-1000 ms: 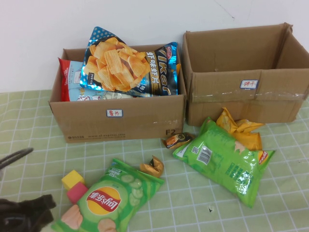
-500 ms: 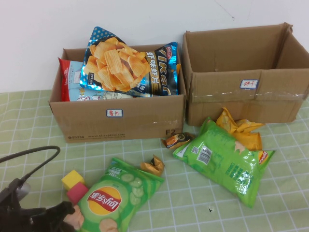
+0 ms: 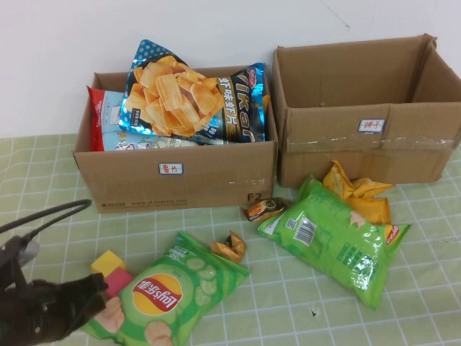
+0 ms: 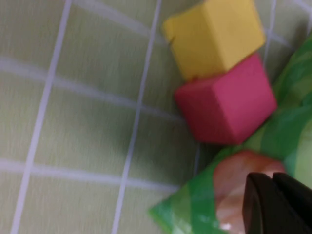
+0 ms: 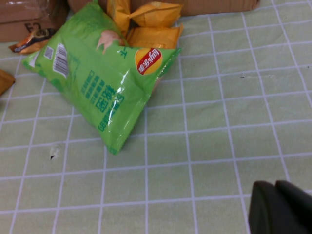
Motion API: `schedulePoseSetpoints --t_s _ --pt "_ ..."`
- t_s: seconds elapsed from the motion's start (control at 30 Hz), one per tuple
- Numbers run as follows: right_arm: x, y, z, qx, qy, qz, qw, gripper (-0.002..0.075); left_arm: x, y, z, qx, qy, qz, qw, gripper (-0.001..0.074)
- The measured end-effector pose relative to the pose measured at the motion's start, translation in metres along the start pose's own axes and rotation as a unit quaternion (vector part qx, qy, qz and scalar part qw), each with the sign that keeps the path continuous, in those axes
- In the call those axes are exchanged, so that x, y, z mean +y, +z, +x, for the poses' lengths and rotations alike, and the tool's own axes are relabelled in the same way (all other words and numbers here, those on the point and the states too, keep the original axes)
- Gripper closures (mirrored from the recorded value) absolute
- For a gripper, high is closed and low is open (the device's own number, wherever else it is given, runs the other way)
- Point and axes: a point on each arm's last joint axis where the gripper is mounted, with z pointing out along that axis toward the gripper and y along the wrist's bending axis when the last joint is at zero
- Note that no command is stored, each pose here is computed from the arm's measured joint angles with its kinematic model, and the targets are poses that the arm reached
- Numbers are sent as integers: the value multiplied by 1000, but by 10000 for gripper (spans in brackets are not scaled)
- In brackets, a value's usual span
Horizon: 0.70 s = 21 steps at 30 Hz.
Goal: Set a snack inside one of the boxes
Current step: Pick up the potato chip
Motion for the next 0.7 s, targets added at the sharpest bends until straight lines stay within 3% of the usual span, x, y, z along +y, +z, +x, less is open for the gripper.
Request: schedulePoseSetpoints --t_s 0.17,0.23,0.3,0.47,0.57,0.7 --pt "0 0 0 0 -2 0 1000 728 -7 -1 -9 -19 50 12 998 729" --pt "0 0 0 -1 -3 0 1000 728 -8 -1 -10 -22 56 14 998 688" --pt "0 0 0 -1 -8 0 1000 728 -10 -1 -12 -25 61 16 998 598" --pt "0 0 0 -1 -11 0 1000 728 -15 -1 -14 -23 72 35 997 225" --pt "0 0 0 -1 -12 -1 1000 728 -17 -1 -13 -16 46 46 998 126" --pt "0 0 0 -1 -12 -1 1000 728 -16 -1 -12 -9 29 39 999 92"
